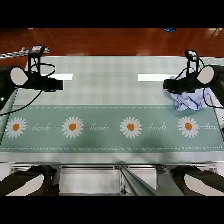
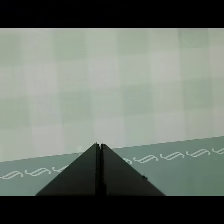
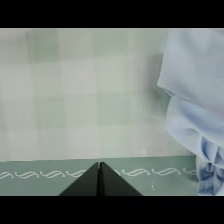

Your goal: Fold the shirts.

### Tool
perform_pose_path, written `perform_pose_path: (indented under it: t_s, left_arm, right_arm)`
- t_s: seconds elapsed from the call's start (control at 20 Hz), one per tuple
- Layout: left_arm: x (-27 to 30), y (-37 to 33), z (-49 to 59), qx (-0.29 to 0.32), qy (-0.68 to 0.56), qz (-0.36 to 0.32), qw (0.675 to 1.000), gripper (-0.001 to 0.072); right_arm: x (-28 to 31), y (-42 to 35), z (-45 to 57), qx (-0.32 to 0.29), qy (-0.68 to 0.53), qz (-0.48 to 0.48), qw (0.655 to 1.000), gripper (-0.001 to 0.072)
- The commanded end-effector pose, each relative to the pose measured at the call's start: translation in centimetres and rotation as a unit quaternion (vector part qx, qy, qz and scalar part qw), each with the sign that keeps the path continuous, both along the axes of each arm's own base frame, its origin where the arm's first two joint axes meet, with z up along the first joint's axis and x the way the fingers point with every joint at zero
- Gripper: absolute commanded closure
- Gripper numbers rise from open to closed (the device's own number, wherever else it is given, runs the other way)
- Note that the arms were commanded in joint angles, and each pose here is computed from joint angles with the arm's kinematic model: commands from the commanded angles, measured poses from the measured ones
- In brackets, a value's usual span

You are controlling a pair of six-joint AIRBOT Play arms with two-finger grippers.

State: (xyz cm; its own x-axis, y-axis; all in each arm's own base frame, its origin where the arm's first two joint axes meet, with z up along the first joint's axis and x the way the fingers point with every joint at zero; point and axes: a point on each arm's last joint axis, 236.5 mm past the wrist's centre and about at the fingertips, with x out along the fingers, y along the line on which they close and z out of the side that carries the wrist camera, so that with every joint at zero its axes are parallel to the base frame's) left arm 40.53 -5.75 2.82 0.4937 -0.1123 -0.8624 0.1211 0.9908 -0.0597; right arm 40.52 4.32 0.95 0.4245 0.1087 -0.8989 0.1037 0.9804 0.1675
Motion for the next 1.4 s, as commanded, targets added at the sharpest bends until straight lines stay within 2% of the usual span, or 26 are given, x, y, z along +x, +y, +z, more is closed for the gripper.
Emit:
perform_pose_path:
  t_s: [0.0, 0.65, 0.95, 1.0, 1.05, 1.1, 1.15, 1.2, 1.25, 1.35]
  left_arm:
    - [0.0, 0.0, 0.0, 0.000, 0.000, 0.000, 1.000, 0.0688]
    - [0.4, -0.2, 0.2, -0.005, -0.008, 0.002, 1.000, 0.0687]
    - [2.4, -0.3, 1.6, -0.011, -0.060, 0.006, 0.998, 0.0688]
    - [2.9, -0.3, 2.0, -0.013, -0.074, 0.007, 0.997, 0.0687]
    - [3.4, -0.3, 2.3, -0.013, -0.085, 0.008, 0.996, 0.0684]
    - [3.8, -0.3, 2.6, -0.014, -0.095, 0.009, 0.995, 0.0648]
    - [4.3, -0.3, 2.8, -0.015, -0.106, 0.010, 0.994, 0.0531]
    - [4.6, -0.3, 2.6, -0.016, -0.110, 0.011, 0.994, 0.0268]
    - [4.8, -0.3, 2.2, -0.015, -0.106, 0.012, 0.994, 0.0200]
    - [4.6, 0.3, 1.0, -0.012, -0.088, 0.018, 0.996, 0.0200]
  right_arm:
    - [0.0, 0.0, 0.0, 0.000, 0.000, 0.000, 1.000, 0.0692]
    - [0.0, 0.0, 0.0, 0.000, 0.000, -0.001, 1.000, 0.0692]
    - [3.2, -0.5, 1.8, -0.008, -0.078, -0.005, 0.997, 0.0690]
    - [4.2, -1.0, 2.5, -0.022, -0.104, -0.004, 0.994, 0.0646]
    - [5.3, -1.8, 3.3, -0.048, -0.134, 0.002, 0.990, 0.0408]
    - [6.2, -2.9, 4.1, -0.080, -0.159, 0.009, 0.984, 0.0297]
    - [6.7, -4.5, 4.7, -0.110, -0.172, -0.001, 0.979, 0.0298]
    - [6.7, -6.9, 5.1, -0.137, -0.173, -0.030, 0.975, 0.0297]
    - [6.3, -9.4, 5.0, -0.155, -0.164, -0.065, 0.972, 0.0297]
    - [4.5, -14.5, 4.2, -0.172, -0.128, -0.127, 0.968, 0.0298]
